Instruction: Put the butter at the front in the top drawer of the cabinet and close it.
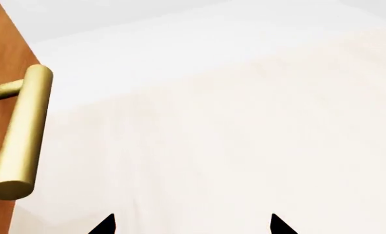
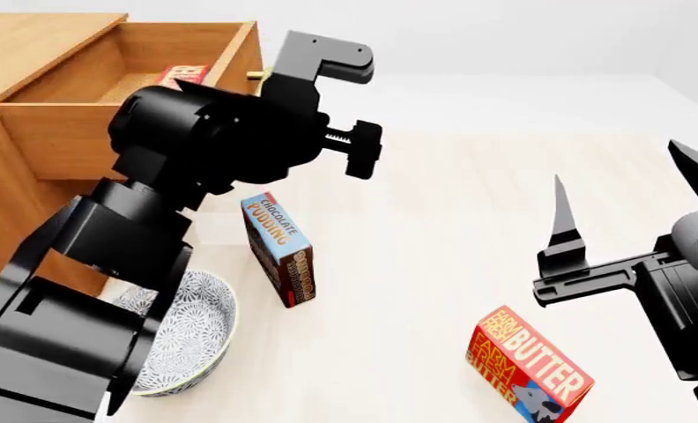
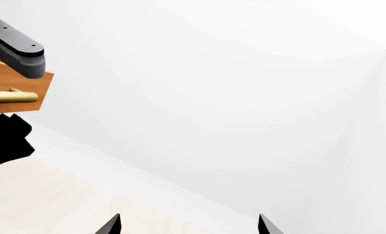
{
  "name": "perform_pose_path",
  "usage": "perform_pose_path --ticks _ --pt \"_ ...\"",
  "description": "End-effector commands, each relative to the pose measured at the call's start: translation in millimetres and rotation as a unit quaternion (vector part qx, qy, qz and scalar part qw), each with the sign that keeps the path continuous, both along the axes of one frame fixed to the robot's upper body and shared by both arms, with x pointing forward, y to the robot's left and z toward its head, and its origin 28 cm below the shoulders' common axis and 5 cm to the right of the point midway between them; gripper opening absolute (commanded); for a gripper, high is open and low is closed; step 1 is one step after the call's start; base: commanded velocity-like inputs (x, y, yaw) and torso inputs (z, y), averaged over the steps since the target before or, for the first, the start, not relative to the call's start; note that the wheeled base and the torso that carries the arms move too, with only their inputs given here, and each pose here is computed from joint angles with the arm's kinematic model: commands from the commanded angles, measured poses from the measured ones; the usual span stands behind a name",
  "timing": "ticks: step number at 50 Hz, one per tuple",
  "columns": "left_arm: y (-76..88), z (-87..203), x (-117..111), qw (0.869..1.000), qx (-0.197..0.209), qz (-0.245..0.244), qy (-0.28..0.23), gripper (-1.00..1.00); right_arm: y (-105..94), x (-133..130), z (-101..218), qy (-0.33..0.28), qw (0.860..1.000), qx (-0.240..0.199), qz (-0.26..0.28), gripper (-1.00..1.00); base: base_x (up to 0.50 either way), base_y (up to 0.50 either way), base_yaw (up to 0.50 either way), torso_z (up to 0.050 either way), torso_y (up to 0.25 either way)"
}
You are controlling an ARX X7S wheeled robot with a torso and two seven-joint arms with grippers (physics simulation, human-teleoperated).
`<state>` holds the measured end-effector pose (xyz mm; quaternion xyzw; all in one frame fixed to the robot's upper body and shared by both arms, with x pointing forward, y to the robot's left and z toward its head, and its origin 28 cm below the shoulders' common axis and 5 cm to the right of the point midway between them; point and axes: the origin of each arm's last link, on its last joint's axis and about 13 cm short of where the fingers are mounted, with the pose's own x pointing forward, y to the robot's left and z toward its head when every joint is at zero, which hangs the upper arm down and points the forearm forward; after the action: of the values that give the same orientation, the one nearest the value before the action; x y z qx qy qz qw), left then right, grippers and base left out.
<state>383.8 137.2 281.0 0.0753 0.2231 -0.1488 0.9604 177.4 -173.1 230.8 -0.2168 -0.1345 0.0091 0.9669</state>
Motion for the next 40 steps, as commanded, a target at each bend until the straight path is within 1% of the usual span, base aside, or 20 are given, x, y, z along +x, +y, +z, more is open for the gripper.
perform_pose_path --ticks 1,11,26,40 --pt "9.0 -6 7 0.999 0.012 0.038 -0.001 1.0 0.0 0 -1 0.001 1.0 0.002 0.0 1.0 0.0 0.0 0.0 0.0 0.0" --pt "19.3 1 7 0.999 0.001 0.052 -0.002 1.0 -0.6 0 -2 0.002 1.0 0.003 -0.001 1.0 0.0 0.0 0.0 0.0 0.0" --pt "41.4 12 7 0.996 -0.014 0.086 -0.007 1.0 -0.7 -1 1 -0.001 1.0 0.002 -0.001 1.0 0.0 0.0 0.0 0.0 0.0" --pt "58.2 4 12 0.993 -0.014 0.121 0.001 1.0 -0.5 -3 3 -0.005 1.0 0.002 -0.002 1.0 0.0 0.0 0.0 0.0 0.001"
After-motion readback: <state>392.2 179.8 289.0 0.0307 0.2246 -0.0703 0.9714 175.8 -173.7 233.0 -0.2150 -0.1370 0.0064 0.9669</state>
